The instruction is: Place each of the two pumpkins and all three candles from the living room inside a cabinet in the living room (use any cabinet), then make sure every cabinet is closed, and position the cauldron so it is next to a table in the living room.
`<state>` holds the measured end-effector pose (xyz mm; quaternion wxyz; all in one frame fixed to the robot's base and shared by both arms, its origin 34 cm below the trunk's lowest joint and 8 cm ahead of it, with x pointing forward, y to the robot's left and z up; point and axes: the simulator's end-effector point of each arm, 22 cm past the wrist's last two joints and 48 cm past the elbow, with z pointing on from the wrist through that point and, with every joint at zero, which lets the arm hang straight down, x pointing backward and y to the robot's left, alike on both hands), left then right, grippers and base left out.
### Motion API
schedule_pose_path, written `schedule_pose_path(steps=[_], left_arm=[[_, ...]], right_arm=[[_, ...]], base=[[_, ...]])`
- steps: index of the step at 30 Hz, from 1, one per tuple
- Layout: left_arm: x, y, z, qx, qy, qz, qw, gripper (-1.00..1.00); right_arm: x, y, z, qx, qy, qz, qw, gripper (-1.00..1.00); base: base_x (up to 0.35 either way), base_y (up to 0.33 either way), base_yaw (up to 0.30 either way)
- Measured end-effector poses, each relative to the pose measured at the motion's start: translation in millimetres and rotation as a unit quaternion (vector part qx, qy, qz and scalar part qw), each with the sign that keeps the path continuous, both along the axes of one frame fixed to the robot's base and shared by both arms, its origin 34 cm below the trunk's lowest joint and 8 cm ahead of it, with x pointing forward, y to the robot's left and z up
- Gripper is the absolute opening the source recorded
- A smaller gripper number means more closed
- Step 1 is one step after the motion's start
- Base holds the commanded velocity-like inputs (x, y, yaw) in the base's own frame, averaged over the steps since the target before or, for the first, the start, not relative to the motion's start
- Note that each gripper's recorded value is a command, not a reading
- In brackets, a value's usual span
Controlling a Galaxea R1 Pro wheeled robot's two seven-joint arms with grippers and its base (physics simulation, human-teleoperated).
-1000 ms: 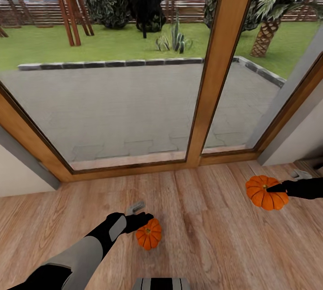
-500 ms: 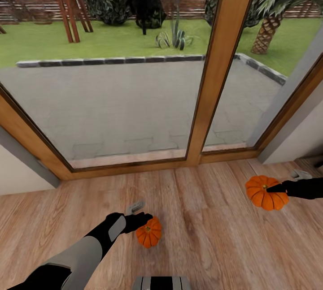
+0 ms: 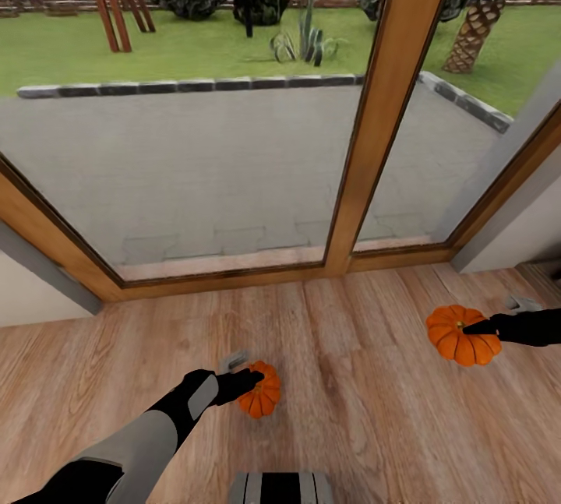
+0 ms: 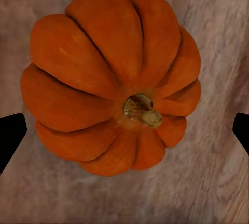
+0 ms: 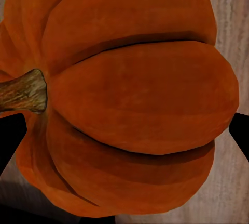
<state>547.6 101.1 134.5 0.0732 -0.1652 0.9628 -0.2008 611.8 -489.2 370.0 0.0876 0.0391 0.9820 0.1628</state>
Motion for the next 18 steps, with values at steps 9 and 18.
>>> schedule_pose_path(steps=[9, 18], left_arm=[[-7.7, 0.1, -11.5, 0.000, 0.011, 0.001, 0.9999, 1.00], [-7.4, 0.2, -11.5, 0.000, 0.011, 0.001, 0.9999, 1.00]], right_arm=[[-2.6, 0.3, -13.2, 0.001, 0.012, 0.000, 0.9999, -1.00], [-2.6, 0.6, -13.4, 0.001, 0.012, 0.000, 0.9999, -1.00]], base=[[0.000, 0.000, 0.000], [0.000, 0.000, 0.000]])
